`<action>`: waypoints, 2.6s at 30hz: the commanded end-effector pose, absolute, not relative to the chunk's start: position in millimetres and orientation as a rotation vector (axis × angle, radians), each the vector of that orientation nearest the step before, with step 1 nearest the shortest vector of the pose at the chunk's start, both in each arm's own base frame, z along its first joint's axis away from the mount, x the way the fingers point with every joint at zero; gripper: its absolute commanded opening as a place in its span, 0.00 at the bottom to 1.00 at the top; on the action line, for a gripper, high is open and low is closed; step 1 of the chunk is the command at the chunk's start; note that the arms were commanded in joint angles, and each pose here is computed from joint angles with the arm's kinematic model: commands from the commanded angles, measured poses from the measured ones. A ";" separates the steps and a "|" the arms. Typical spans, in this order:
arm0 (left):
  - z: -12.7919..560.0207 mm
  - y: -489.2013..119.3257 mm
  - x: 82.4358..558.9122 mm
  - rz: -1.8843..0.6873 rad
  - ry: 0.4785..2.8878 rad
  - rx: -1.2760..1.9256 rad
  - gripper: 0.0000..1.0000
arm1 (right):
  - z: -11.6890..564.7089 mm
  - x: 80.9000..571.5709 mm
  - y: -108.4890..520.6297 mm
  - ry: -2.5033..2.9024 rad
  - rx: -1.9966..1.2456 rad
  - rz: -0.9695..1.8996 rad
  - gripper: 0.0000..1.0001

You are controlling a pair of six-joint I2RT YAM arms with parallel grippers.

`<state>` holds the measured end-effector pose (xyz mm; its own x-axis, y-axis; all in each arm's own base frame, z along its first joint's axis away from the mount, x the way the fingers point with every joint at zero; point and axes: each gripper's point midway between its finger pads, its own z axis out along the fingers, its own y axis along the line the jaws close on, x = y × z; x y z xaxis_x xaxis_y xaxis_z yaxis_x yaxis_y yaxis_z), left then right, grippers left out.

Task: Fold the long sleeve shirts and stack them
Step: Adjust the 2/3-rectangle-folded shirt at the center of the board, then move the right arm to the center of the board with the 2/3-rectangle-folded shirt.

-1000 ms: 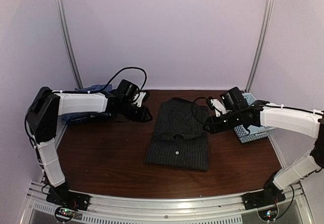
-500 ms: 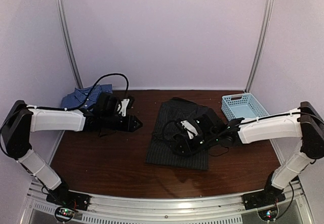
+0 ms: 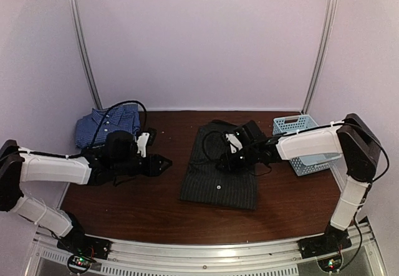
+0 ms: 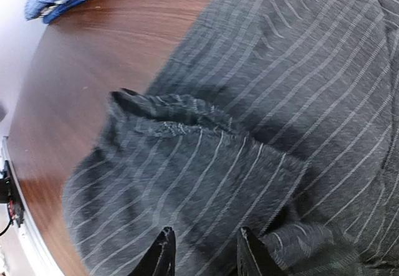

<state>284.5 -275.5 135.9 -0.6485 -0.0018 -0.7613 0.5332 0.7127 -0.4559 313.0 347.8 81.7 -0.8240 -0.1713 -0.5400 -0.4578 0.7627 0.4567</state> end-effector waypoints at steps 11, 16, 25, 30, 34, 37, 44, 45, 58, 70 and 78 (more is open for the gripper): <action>109.2 -372.1 257.9 -0.915 2.098 0.691 0.47 | 58.9 340.0 309.7 2.520 -0.402 0.577 0.36; 72.1 -371.6 255.6 -0.835 2.174 0.725 0.47 | 90.9 338.8 295.7 2.444 -0.438 0.574 0.42; 26.5 -359.2 237.1 -0.732 2.268 0.758 0.46 | 103.0 306.1 272.8 2.413 -0.450 0.619 0.56; 15.3 -356.6 224.2 -0.695 2.290 0.780 0.46 | 99.5 279.7 259.5 2.418 -0.433 0.667 0.58; 9.9 -357.7 208.9 -0.680 2.306 0.800 0.46 | 99.2 260.1 252.1 2.422 -0.436 0.689 0.58; 5.8 -354.8 196.1 -0.638 2.327 0.804 0.46 | 100.5 242.7 249.8 2.415 -0.476 0.699 0.61; 27.5 -341.5 183.3 -0.653 2.320 0.723 0.47 | 97.6 195.9 257.1 2.398 -0.637 0.638 0.66; 34.2 -338.3 184.4 -0.648 2.309 0.707 0.48 | 97.2 190.1 257.4 2.398 -0.656 0.619 0.67; 129.8 -291.9 205.0 -0.589 2.136 0.454 0.96 | 66.7 170.6 262.1 2.434 -0.729 0.422 0.71; 153.9 -275.3 207.3 -0.573 2.106 0.494 0.98 | 34.5 144.6 314.6 2.435 -0.961 0.540 0.71; 162.3 -264.3 211.2 -0.539 2.087 0.502 0.98 | 31.0 97.8 340.3 2.410 -1.158 0.567 0.70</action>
